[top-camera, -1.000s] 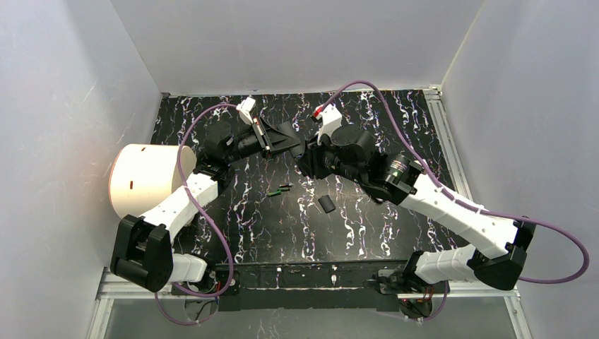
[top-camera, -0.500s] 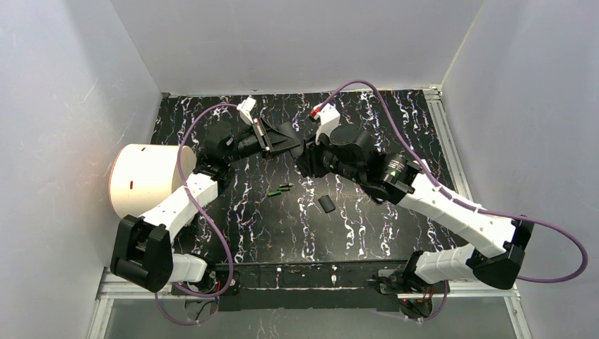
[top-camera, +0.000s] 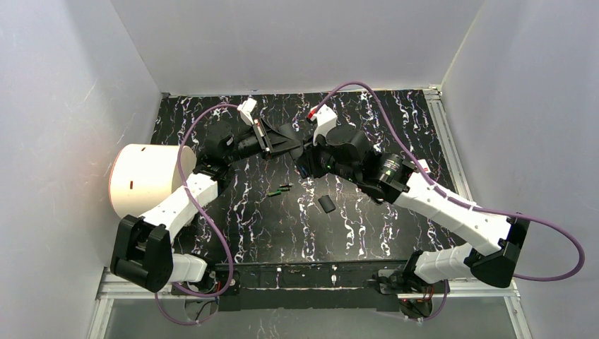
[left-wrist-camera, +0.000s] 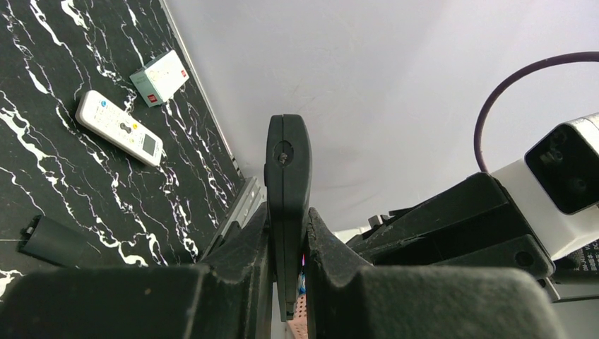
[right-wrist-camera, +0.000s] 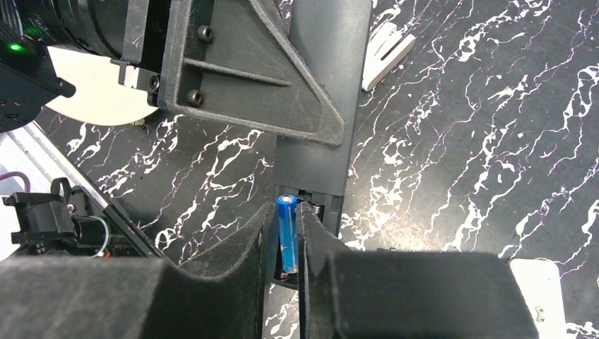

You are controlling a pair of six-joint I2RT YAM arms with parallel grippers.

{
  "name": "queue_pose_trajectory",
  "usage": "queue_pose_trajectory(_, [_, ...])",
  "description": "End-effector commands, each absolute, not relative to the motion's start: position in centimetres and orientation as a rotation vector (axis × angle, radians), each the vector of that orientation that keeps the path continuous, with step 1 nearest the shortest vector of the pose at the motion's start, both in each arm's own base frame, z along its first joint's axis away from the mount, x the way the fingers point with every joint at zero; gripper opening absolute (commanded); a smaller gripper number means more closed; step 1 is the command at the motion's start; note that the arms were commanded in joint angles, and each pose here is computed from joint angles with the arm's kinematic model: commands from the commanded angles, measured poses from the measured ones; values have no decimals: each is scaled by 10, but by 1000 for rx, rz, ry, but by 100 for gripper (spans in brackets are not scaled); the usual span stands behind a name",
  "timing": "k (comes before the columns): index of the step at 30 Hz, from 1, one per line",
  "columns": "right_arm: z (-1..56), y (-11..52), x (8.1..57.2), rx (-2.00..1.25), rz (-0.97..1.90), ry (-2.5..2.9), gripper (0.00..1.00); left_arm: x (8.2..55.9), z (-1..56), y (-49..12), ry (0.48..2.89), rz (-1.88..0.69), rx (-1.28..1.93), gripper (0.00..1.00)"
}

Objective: Load the batteries into the remote control

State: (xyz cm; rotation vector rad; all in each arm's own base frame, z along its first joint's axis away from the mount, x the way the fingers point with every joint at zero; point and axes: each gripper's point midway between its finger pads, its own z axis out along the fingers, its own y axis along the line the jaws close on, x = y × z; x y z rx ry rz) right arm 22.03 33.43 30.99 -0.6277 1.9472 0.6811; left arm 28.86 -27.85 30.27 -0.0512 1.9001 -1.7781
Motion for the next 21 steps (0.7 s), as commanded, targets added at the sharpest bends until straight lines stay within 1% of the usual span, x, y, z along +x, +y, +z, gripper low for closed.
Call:
queue_pose_trajectory(1, [313,337,221,-633,689,1919,23,277,331,-276,1818,-1798,32,0])
queue_pose_trajectory(7, [305,333,221,-629,671,1929,16,278,337,-276,1810,-1809,11,0])
queue_pose_trajectory(10, [302,332,221,-627,669,1932,14,277,343,-275,1795,-1811,8,0])
queue_pose_trajectory(13, [299,330,219,-625,672,1934,15,279,348,-275,1783,-1809,-5,0])
queue_pose_trajectory(17, [298,328,217,-622,681,1927,20,280,351,-274,1779,-1813,-10,0])
queue_pose_trajectory(21, [300,329,216,-624,696,1918,21,279,351,-275,1778,-1816,-9,0])
